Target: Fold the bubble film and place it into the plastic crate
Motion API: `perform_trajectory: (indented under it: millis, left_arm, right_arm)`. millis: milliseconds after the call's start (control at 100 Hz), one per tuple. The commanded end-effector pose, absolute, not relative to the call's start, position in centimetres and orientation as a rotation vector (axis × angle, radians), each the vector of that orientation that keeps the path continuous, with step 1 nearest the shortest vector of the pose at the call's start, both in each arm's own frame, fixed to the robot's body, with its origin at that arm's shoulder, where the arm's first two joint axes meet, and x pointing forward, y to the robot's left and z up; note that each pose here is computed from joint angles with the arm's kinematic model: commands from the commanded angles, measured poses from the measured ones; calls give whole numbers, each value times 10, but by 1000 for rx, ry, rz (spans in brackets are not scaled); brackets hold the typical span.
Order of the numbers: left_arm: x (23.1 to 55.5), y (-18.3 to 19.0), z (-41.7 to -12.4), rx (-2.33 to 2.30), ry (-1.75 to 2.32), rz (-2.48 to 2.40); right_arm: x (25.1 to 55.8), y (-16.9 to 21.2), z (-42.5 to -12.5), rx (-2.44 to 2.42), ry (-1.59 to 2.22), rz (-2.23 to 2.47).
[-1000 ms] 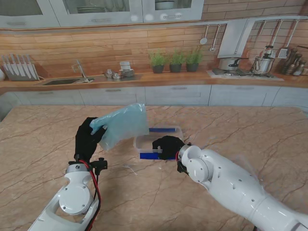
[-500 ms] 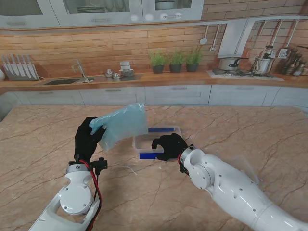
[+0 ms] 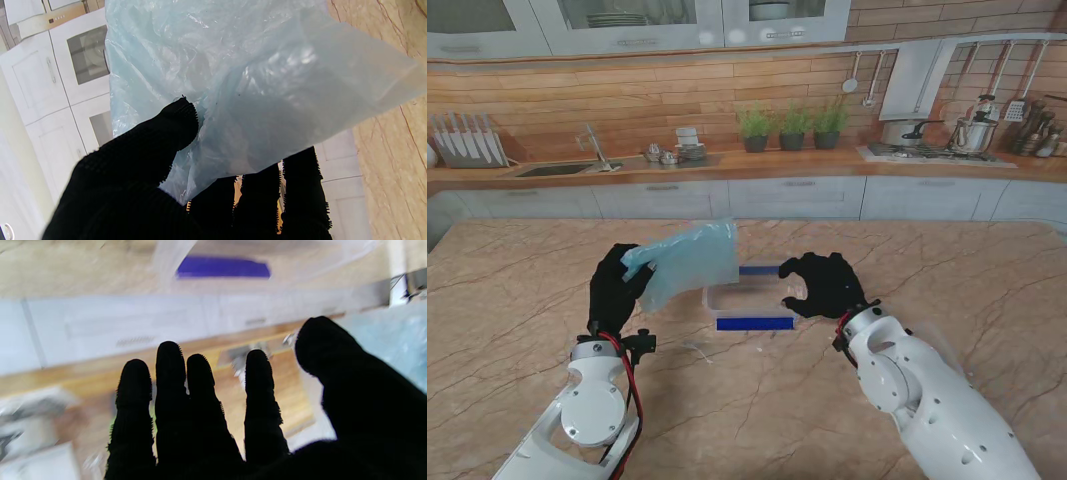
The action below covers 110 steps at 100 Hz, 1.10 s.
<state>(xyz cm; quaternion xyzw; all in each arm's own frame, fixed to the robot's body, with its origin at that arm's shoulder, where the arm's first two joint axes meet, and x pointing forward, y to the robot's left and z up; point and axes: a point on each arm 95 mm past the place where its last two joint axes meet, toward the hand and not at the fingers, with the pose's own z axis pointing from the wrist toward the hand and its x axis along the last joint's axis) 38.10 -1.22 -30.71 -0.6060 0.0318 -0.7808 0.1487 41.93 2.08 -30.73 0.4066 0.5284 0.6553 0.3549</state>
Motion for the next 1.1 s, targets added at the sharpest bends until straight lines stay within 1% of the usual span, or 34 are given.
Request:
perform_trajectory:
  millis: [0, 190, 340, 650, 1090]
  left_arm:
    - [380, -17, -308, -1757, 83, -2254]
    - [388, -34, -307, -1756, 148, -2223]
    - [395, -53, -306, -1775, 195, -2211]
    - [409, -85, -303, -1810, 316, -2164]
    - [428, -116, -307, -1744, 439, -2058]
  right_arm:
    - [408, 5, -314, 1068, 1335, 1670]
    - [385, -34, -304, 1029, 1195, 1616]
    - [371, -48, -303, 1017, 1131, 1601]
    - [369, -46, -307, 1034, 1126, 1614]
    - [368, -46, -307, 1051, 1095, 1622]
